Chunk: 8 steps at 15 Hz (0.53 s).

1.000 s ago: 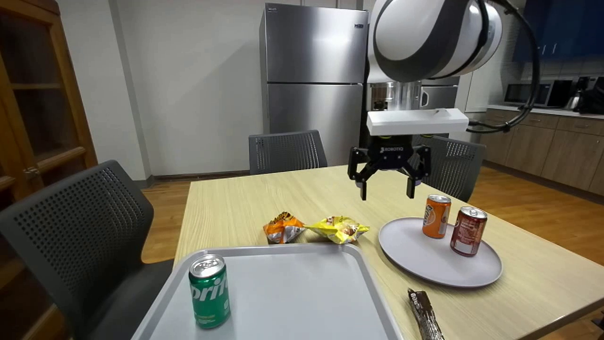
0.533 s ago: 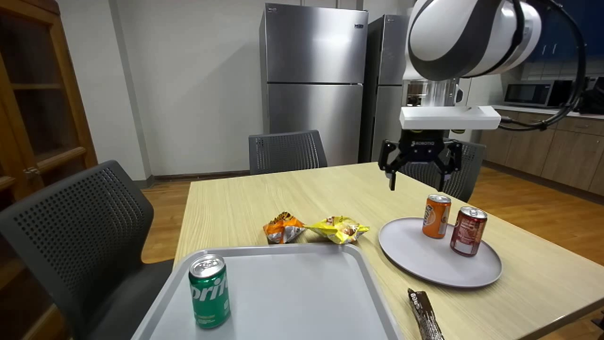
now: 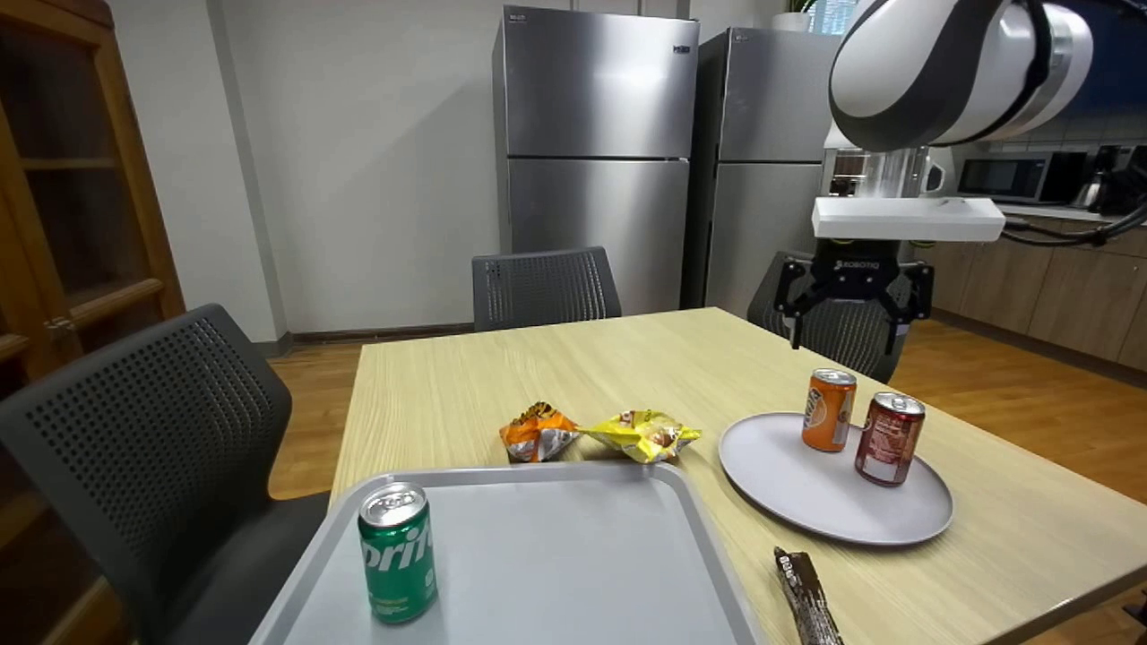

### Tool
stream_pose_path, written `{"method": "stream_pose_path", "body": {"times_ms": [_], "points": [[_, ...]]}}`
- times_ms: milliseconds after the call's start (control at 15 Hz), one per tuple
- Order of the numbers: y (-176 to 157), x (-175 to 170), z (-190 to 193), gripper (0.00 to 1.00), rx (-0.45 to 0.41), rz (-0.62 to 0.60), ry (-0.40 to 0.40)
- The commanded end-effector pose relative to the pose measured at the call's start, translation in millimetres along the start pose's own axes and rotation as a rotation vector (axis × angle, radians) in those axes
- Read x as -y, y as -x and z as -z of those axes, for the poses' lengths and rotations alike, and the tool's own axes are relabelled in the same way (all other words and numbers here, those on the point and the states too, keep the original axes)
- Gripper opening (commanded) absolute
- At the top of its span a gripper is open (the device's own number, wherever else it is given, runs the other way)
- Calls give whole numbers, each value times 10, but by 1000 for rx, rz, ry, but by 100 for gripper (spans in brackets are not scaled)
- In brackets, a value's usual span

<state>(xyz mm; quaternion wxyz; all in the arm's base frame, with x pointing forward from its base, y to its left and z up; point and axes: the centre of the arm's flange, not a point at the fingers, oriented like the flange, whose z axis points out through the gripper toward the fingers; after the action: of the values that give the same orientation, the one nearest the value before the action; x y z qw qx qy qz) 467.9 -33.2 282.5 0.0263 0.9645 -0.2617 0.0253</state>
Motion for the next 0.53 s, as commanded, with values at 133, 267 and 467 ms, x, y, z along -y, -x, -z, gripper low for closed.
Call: {"method": "stream_pose_path", "body": {"times_ms": [133,267,467], "points": [[-90,-325,11,100,-42,-87,11],[-145,-385,-39,100,-42,-114,18],[-231,-433,-138,100,-47,-152,32]]}}
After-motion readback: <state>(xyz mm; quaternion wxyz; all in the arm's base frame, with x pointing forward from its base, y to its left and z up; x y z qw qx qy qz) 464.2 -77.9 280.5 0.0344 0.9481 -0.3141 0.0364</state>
